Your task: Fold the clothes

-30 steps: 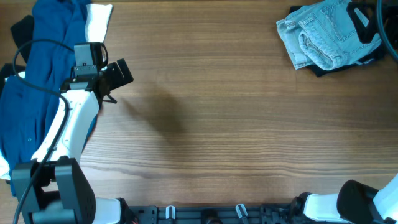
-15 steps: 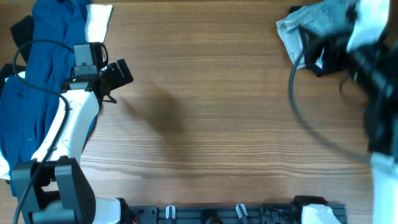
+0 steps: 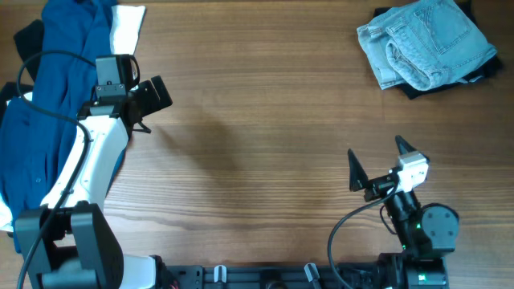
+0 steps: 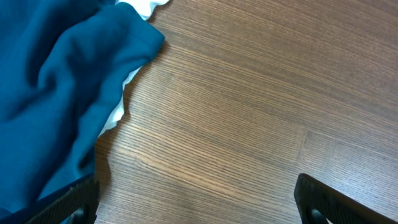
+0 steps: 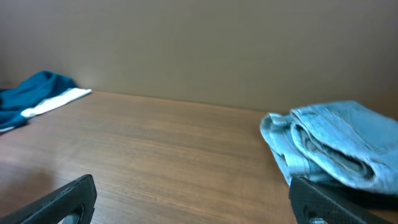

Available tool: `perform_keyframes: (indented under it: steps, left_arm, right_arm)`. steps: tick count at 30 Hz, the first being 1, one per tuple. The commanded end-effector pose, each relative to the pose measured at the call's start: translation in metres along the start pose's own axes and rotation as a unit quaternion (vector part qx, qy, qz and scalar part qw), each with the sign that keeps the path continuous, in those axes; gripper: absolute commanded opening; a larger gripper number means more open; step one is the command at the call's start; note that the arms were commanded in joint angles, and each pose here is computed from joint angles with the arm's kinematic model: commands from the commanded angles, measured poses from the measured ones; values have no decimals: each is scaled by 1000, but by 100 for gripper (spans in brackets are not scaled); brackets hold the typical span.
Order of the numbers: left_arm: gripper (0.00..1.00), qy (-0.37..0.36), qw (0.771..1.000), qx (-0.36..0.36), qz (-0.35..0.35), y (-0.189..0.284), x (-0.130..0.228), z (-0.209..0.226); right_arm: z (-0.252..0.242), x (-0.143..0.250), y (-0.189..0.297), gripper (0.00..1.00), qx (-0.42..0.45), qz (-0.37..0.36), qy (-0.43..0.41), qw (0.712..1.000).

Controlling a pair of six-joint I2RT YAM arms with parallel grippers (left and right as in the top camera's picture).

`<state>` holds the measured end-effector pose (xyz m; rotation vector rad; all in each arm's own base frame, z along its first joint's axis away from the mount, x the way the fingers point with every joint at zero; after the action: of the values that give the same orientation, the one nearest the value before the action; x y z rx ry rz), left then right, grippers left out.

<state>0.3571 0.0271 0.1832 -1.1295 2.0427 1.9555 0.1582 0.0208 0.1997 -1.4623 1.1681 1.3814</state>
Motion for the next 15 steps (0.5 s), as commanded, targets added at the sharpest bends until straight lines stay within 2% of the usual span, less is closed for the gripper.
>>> perform_keyframes:
  steps: [1, 15]
  left_arm:
    - [100, 0, 1000, -7, -2, -1, -1, 2]
    - [100, 0, 1000, -7, -2, -1, -1, 2]
  right_arm:
    - [-4, 15, 3, 100, 49, -9, -45, 998]
    - [-4, 24, 3, 99, 57, -24, -33, 998]
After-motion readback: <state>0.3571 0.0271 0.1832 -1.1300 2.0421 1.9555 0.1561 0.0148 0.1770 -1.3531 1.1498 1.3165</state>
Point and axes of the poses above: each gripper's point midway between its finger pads, its own y axis back along the fingers, its own z axis along the line the jaws close on, x = y × z, the point moved 9 cm from there along y, back along the fingers, and after that the axes turned 5 degrees about y, right-handed, at the moved point
